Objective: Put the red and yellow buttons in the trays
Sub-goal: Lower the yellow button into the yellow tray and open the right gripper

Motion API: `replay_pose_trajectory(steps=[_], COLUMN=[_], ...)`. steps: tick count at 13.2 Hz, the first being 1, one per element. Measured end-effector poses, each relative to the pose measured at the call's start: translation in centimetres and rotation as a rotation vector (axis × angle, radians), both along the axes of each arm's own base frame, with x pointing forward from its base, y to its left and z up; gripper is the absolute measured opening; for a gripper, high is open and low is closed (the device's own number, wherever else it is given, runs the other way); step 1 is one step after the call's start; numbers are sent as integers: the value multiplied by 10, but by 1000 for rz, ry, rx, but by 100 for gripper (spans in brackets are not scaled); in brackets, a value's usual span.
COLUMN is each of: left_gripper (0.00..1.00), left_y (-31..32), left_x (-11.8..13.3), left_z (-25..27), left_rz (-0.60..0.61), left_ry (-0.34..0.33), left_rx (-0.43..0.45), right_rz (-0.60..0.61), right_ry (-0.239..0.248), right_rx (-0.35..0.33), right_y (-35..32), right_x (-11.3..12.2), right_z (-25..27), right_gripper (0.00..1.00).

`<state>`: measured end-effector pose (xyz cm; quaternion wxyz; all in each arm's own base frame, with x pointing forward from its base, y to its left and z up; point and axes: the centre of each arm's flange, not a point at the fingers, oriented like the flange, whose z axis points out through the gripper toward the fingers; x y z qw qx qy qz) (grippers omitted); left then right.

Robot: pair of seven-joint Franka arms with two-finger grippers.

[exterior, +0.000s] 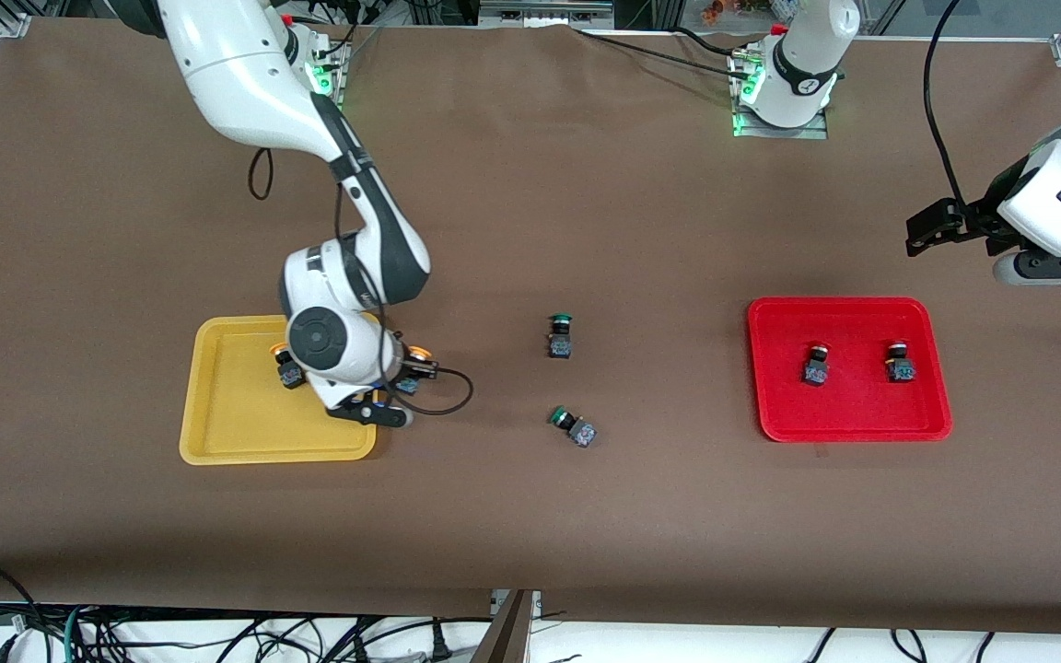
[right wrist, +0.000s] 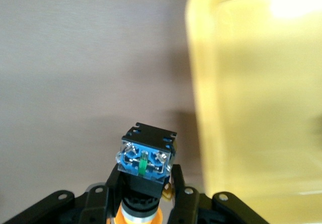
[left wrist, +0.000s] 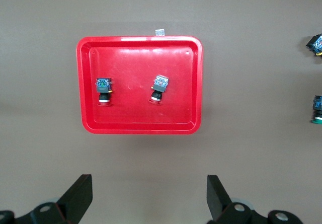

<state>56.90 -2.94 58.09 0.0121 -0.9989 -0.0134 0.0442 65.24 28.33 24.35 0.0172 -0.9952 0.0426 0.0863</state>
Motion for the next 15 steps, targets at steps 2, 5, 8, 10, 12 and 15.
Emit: replay_pose_trajectory(steps=[2, 5, 8, 10, 12, 15], left_gripper=[100, 100, 100, 100, 100, 100], left_y=[0, 0, 0, -1, 0, 1], left_x=[0, 0, 0, 1, 1, 2], left_z=[0, 0, -1, -1, -2, -2], left_rz=[0, 0, 0, -2, 0, 2], left_ry=[0, 1, 1, 2, 3, 4], left_rx=[0, 0, 0, 0, 0, -1], right_rz=[79, 147, 138, 136, 114, 108], right_ry=[19, 41, 4, -9, -21, -49], right_rx=[-24, -43, -57, -57, -29, -3], right_y=[-44, -99, -115, -117, -114, -107], right_x=[7, 6, -9, -13, -12, -8], right_z=[8, -8, -45, -54, -48, -30], right_gripper=[42, 44, 44, 49, 68, 97])
